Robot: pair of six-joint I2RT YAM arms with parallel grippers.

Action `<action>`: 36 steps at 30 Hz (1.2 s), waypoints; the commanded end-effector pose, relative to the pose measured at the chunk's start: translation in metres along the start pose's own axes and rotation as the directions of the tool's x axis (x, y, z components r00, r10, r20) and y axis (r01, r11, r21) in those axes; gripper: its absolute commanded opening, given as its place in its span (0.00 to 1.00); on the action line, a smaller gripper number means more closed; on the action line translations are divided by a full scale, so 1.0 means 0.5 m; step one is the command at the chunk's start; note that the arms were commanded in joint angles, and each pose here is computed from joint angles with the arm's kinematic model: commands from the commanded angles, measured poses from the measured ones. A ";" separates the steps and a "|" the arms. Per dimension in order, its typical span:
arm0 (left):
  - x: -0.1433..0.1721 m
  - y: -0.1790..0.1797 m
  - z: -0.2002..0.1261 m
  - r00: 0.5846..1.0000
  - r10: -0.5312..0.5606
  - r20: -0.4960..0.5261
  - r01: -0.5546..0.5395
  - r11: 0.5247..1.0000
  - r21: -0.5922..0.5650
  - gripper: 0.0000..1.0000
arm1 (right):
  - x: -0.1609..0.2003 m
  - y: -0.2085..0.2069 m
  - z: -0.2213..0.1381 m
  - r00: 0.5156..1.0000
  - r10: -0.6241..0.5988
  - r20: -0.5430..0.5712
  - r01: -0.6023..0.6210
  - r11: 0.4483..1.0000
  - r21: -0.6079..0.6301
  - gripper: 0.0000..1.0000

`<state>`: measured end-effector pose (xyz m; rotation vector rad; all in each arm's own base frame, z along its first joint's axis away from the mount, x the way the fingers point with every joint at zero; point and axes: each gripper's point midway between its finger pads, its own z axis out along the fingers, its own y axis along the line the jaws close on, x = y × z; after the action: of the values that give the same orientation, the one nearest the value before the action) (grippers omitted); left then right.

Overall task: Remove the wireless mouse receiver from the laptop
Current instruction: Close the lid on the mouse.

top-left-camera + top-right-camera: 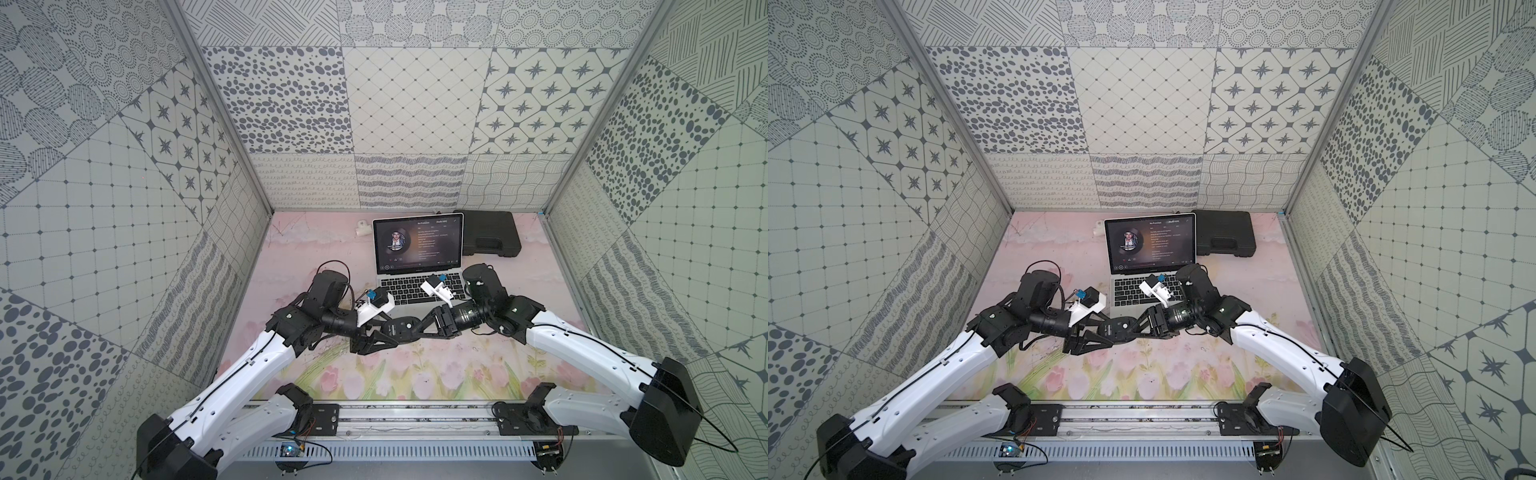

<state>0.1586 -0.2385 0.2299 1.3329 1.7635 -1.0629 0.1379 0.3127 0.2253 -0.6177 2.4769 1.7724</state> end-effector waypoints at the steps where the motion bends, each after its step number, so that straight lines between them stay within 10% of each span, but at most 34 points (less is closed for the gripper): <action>1: -0.040 -0.012 -0.007 0.997 0.035 0.062 -0.038 0.999 0.039 0.00 | -0.019 0.011 0.010 0.999 -0.034 0.018 0.035 0.999 -0.002 0.51; 15: -0.043 -0.015 -0.008 0.997 0.033 0.069 -0.036 0.998 0.046 0.00 | -0.027 0.011 0.025 1.000 -0.029 0.008 0.029 1.000 -0.001 0.33; 36: -0.063 -0.028 -0.016 0.991 0.059 0.117 -0.066 0.996 0.058 0.00 | -0.028 -0.030 0.040 1.000 0.013 -0.003 -0.012 0.997 0.080 0.47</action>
<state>0.1594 -0.2339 0.2278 1.3028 1.8131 -1.0458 0.1437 0.3304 0.2200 -0.6279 2.5135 1.7575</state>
